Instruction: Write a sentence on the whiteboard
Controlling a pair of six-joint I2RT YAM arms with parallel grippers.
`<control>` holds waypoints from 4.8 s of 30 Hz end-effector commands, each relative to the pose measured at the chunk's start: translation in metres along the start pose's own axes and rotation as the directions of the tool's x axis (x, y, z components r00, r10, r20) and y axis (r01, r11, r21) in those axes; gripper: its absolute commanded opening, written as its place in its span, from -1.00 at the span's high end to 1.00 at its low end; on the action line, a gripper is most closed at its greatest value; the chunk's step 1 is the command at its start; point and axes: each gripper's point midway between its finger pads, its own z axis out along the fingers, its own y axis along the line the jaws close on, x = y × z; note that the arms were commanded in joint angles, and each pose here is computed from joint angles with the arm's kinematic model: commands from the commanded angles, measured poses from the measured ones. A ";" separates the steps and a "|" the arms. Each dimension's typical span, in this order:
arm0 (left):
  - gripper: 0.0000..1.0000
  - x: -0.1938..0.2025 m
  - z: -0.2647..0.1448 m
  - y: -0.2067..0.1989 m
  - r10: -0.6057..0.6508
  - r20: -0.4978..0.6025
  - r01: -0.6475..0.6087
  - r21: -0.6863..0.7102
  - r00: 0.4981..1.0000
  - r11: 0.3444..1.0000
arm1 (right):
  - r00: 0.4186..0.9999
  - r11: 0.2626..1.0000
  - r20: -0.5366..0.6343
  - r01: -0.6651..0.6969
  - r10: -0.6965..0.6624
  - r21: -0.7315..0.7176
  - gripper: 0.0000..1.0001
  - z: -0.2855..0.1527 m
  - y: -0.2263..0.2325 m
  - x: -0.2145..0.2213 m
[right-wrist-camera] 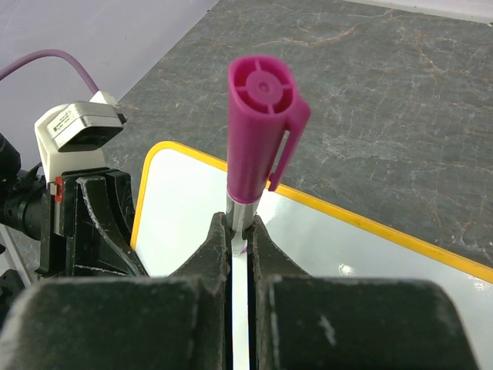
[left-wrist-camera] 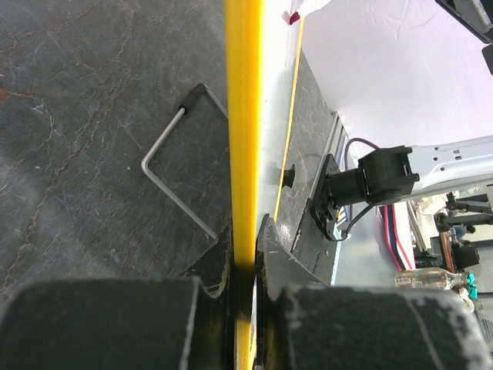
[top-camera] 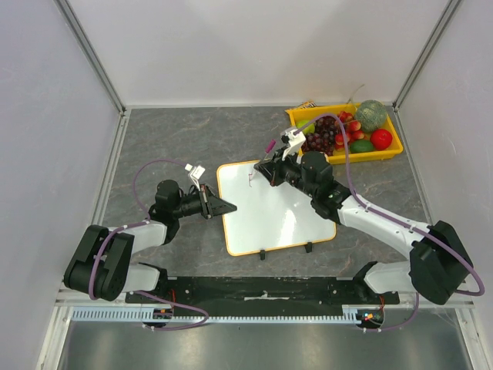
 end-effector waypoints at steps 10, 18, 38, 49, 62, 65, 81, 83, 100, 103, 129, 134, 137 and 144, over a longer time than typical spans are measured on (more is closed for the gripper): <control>0.96 0.012 -0.004 0.051 0.055 -0.002 -0.054 -0.209 0.998 0.977 | 1.000 0.999 -0.024 -0.002 0.003 0.043 1.00 0.001 -0.012 0.017; 0.96 0.012 -0.004 0.051 0.054 -0.003 -0.053 -0.209 0.999 0.976 | 0.999 0.997 -0.031 0.015 -0.013 0.077 1.00 -0.007 -0.019 0.020; 0.96 0.012 -0.004 0.051 0.055 -0.002 -0.054 -0.209 0.998 0.977 | 0.999 0.995 -0.029 0.020 -0.017 0.095 1.00 -0.020 -0.022 0.020; 0.96 0.012 -0.004 0.051 0.057 -0.003 -0.056 -0.210 0.998 0.976 | 0.996 1.000 0.089 -0.024 0.023 0.014 1.00 -0.024 0.004 -0.029; 0.96 0.012 -0.004 0.051 0.055 -0.002 -0.055 -0.209 0.998 0.976 | 0.994 0.998 0.108 -0.025 0.019 0.050 1.00 -0.013 -0.004 -0.040; 0.96 0.012 -0.004 0.052 0.055 -0.002 -0.054 -0.212 0.998 0.976 | 0.995 0.997 0.099 -0.028 0.022 0.066 1.00 -0.011 -0.008 -0.035; 0.96 0.012 -0.004 0.052 0.053 0.000 -0.051 -0.213 0.999 0.976 | 0.999 0.991 0.043 -0.036 0.030 0.129 1.00 -0.011 -0.028 -0.003; 0.96 0.012 -0.004 0.051 0.055 -0.001 -0.054 -0.211 0.998 0.976 | 0.999 0.992 0.025 -0.037 0.034 0.123 1.00 -0.011 -0.028 0.004; 0.96 0.011 -0.004 0.051 0.055 0.000 -0.054 -0.212 0.998 0.976 | 0.998 0.996 -0.012 -0.054 0.055 0.070 1.00 -0.022 -0.021 0.023; 0.96 0.012 -0.004 0.051 0.057 -0.001 -0.056 -0.211 0.998 0.976 | 0.998 0.995 -0.012 -0.063 0.064 0.073 1.00 -0.022 -0.021 0.023; 0.96 0.012 -0.004 0.051 0.052 -0.004 -0.052 -0.208 0.999 0.977 | 0.982 0.993 0.178 -0.075 0.058 0.093 1.00 -0.013 -0.019 -0.050; 0.96 0.012 -0.004 0.051 0.054 -0.005 -0.054 -0.207 0.999 0.977 | 0.984 0.991 0.166 -0.077 0.057 0.113 1.00 -0.008 -0.026 -0.043; 0.96 0.012 -0.004 0.051 0.054 -0.005 -0.054 -0.207 0.999 0.977 | 0.988 0.989 0.146 -0.076 0.058 0.124 1.00 -0.006 -0.030 -0.034; 0.96 0.012 -0.004 0.051 0.053 -0.003 -0.053 -0.208 0.999 0.977 | 0.991 0.988 0.119 -0.074 0.058 0.138 1.00 -0.006 -0.035 -0.022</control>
